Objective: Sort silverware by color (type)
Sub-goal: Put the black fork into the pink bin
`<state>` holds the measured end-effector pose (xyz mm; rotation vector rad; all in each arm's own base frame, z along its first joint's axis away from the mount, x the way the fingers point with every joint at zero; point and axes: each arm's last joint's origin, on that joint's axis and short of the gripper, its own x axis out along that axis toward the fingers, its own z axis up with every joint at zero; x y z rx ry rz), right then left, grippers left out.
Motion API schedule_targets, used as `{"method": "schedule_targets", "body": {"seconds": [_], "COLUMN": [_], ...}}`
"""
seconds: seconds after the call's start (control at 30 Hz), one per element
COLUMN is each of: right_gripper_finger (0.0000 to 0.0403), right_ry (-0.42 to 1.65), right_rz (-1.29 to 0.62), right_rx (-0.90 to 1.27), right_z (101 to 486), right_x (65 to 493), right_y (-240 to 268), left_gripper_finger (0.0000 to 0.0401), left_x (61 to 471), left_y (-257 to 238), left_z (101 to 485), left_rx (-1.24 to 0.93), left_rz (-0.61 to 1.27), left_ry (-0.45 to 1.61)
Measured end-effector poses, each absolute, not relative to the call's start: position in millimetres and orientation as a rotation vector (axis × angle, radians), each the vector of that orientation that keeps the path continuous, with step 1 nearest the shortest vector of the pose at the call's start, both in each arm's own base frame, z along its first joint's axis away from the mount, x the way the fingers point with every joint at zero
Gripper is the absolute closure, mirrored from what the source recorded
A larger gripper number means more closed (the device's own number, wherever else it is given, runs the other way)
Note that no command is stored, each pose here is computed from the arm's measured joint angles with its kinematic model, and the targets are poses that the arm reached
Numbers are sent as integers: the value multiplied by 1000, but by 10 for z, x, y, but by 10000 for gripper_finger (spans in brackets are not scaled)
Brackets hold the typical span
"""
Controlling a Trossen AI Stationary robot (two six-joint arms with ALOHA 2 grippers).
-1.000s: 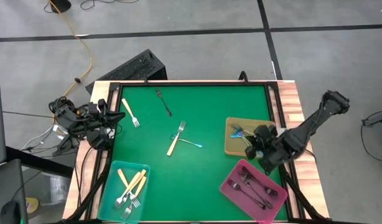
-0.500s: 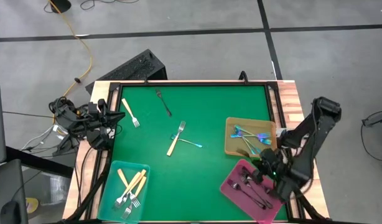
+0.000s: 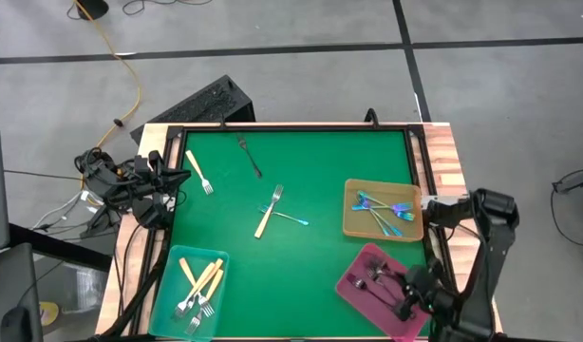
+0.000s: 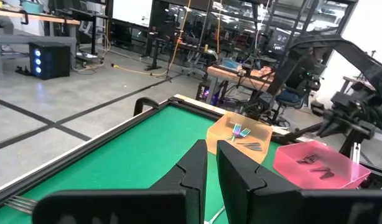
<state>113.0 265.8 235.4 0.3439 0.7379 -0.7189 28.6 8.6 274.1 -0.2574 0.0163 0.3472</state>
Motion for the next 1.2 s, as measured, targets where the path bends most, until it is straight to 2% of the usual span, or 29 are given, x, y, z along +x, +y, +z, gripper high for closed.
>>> {"method": "schedule_targets", "body": {"seconds": [0.57, 1.2], "right_gripper_finger": [362, 356], "right_ry": [753, 789], "right_rz": [-710, -717], "right_rx": [387, 441], "right_z": [1826, 1422], "right_x": [1248, 1286], "right_y": [3020, 2902], "left_gripper_finger": [379, 379], "left_x": [286, 286], "left_y": [86, 86], "left_z": [2741, 2741], "left_rx": [-258, -258], "left_rz": [348, 348], "left_ry": [16, 16]}}
